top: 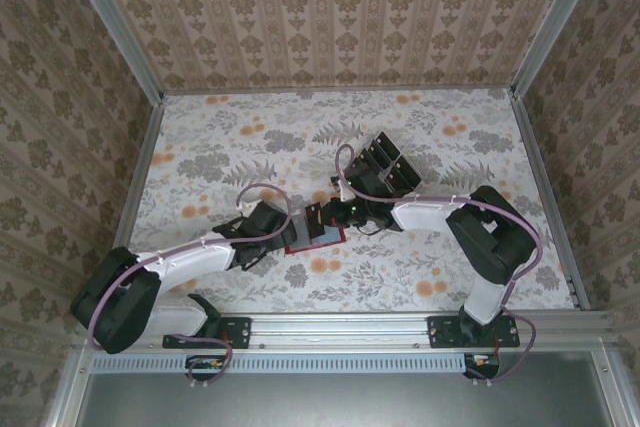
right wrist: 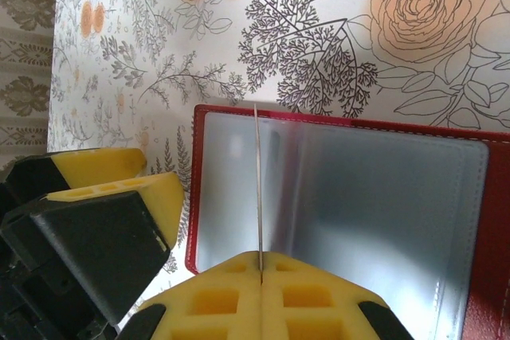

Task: Put the credit cards into the card holder
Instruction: Insert the credit card into the card slot.

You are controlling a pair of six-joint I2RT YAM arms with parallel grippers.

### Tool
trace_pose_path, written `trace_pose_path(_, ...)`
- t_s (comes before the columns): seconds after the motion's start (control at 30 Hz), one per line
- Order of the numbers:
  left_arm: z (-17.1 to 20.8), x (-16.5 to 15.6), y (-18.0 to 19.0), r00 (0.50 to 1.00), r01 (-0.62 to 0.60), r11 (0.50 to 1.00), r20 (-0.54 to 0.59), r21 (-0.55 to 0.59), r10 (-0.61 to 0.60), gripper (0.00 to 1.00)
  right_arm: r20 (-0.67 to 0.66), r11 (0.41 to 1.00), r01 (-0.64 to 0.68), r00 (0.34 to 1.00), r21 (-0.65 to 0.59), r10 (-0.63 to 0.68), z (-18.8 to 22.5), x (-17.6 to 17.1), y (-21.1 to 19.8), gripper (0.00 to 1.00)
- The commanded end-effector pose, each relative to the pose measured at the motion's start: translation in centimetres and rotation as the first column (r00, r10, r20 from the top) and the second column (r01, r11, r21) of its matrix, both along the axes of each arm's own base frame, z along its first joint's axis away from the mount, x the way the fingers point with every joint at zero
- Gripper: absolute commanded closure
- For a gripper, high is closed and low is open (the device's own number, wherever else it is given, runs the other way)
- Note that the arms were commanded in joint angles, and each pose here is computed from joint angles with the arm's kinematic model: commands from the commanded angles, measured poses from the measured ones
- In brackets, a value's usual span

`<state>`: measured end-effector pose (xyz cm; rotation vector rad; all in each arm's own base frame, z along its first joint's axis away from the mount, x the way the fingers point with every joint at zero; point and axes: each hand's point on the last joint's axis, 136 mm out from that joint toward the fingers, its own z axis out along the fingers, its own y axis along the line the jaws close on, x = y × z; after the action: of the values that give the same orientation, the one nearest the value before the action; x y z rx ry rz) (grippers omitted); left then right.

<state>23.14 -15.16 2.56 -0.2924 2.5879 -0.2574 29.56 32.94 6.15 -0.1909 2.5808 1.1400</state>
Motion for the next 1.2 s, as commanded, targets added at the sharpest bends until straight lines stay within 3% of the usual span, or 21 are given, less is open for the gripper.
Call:
trace_pose_path(0.0,-1.7,-1.9,2.5,0.997,-0.021,0.995,-0.072,0.093,0.027,0.00,-0.028,1.000,-0.017,0.999,0.015,0.017,-0.9,-0.6,0.4,1.00)
trace_pose_path(1.17,-2.2,-2.0,2.9,0.995,-0.022,0.992,-0.094,0.127,0.034,0.00,-0.098,0.999,-0.025,0.995,0.022,0.027,-4.2,-1.6,-0.1,1.00)
